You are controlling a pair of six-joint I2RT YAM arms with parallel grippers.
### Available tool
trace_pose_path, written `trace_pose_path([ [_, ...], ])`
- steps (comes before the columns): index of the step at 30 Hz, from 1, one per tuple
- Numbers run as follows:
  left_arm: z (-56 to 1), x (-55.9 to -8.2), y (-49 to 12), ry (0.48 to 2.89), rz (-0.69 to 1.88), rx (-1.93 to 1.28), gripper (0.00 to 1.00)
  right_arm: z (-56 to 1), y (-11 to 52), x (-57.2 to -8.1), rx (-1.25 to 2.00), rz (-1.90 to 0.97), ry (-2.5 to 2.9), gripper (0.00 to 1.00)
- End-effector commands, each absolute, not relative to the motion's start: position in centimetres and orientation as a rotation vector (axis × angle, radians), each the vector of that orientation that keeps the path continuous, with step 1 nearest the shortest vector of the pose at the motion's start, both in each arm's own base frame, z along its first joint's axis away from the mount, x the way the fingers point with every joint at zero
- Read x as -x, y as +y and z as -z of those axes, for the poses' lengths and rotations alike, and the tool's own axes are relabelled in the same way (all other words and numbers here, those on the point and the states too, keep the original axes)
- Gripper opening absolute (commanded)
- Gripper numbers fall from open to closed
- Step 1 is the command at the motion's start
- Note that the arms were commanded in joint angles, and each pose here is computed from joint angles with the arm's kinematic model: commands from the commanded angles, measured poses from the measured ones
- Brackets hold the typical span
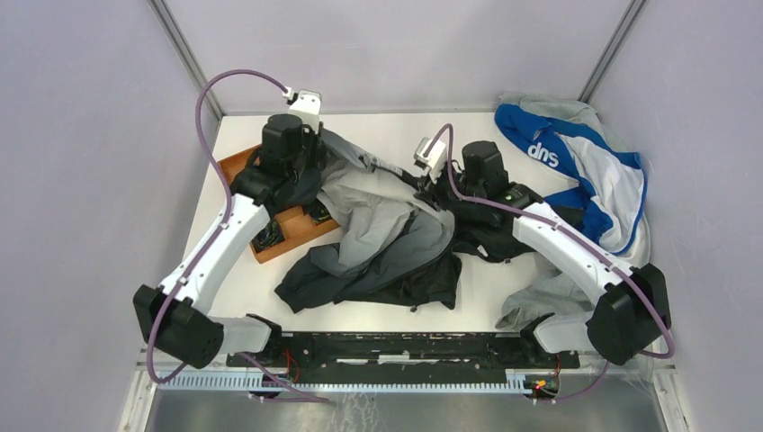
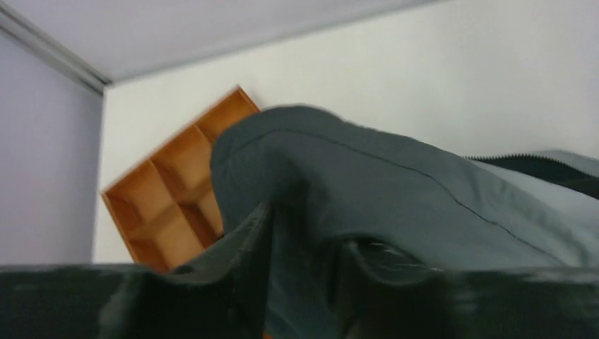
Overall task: Zip up the jacket
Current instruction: Flatten out the jacket at the center of the board.
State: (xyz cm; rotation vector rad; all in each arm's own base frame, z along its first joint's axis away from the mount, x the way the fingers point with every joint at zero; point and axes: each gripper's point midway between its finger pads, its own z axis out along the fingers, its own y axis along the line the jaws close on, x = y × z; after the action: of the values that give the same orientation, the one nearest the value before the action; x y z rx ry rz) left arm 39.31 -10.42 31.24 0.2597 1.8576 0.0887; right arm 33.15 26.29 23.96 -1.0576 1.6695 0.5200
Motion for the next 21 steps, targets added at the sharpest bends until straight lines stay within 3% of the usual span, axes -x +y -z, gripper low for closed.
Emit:
trace_pose_path([
  [1, -28.2, -38.5, -9.4, 2.001, -0.019, -0.097, 0.56, -22.0, 24.9, -30.9, 1.195, -0.567, 1.679, 0.48],
  [4, -29.2, -37.4, -8.1, 1.978, -0.017, -0.026, 0.83, -22.1, 23.1, -30.9, 1.204, -0.608, 1.686, 0.66],
  [7, -31.8, -35.8, -8.2, 1.916, 0.069, 0.011, 0.94, -23.0, 20.4, -32.2, 1.172, -0.599, 1.704, 0.76],
  [13, -35.9, -32.5, -11.8, 1.823, 0.433, 0.049, 0.97, -23.5, 17.1, -33.6, 1.205, -0.520, 1.711, 0.95],
  [21, -37.3, -30.3, -14.5, 1.849, 0.736, 0.195, 0.96, -23.1, 18.0, -32.6, 1.261, -0.652, 1.648, 0.98],
])
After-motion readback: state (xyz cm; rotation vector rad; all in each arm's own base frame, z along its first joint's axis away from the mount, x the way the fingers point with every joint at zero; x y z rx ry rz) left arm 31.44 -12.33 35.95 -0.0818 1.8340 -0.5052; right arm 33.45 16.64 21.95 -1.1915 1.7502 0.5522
